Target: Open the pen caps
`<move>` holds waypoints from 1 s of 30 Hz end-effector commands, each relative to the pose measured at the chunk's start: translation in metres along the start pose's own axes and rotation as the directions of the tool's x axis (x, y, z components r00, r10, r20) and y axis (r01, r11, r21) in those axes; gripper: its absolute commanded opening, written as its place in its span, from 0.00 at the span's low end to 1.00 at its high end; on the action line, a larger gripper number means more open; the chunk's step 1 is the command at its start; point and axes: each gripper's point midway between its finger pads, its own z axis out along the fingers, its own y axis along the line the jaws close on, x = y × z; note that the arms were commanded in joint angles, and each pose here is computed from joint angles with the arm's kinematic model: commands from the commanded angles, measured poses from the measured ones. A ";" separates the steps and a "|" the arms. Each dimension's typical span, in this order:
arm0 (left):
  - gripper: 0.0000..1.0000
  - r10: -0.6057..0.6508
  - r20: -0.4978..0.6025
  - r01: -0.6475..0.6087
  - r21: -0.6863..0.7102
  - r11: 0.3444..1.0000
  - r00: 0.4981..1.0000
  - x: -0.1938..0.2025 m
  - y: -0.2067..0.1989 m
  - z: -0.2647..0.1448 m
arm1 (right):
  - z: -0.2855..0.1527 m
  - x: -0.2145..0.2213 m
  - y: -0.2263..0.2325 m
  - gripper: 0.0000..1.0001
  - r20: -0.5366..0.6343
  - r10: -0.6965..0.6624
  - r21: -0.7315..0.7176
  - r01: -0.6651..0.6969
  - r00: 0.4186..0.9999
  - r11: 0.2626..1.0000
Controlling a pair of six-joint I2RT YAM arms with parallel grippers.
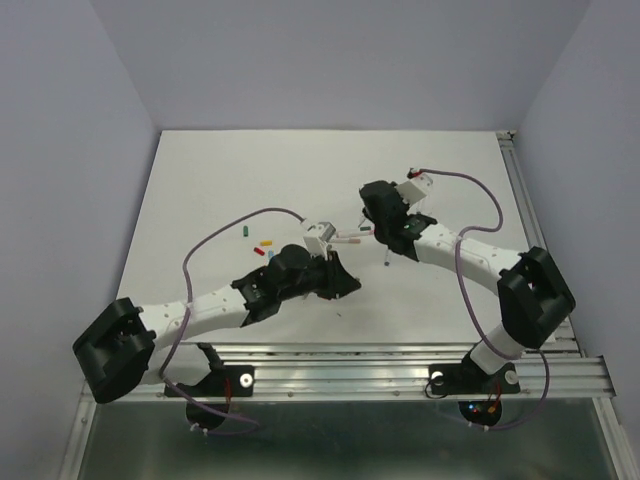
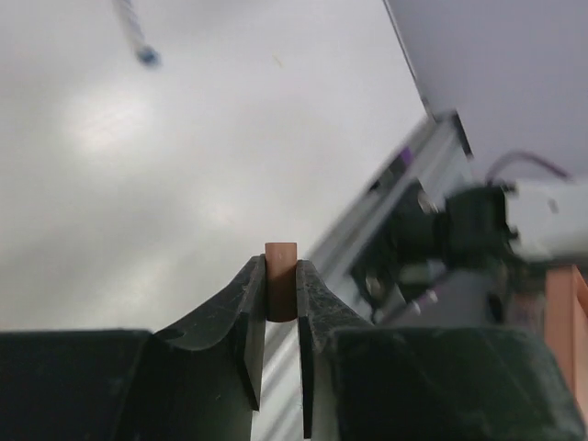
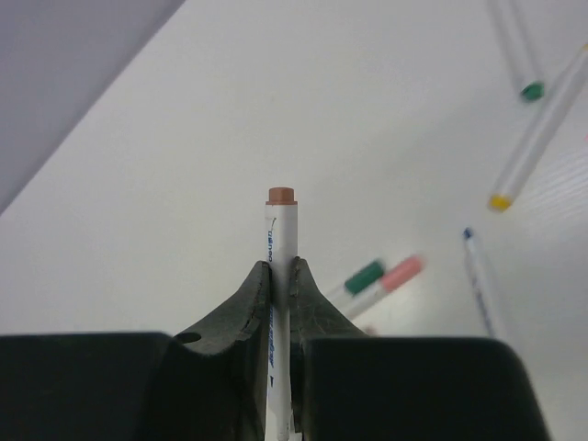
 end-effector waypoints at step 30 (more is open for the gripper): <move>0.00 -0.039 0.101 0.096 -0.651 0.753 0.994 -0.073 0.170 -0.057 | 0.045 -0.009 -0.132 0.01 -0.143 -0.427 0.206 0.449 0.893 0.870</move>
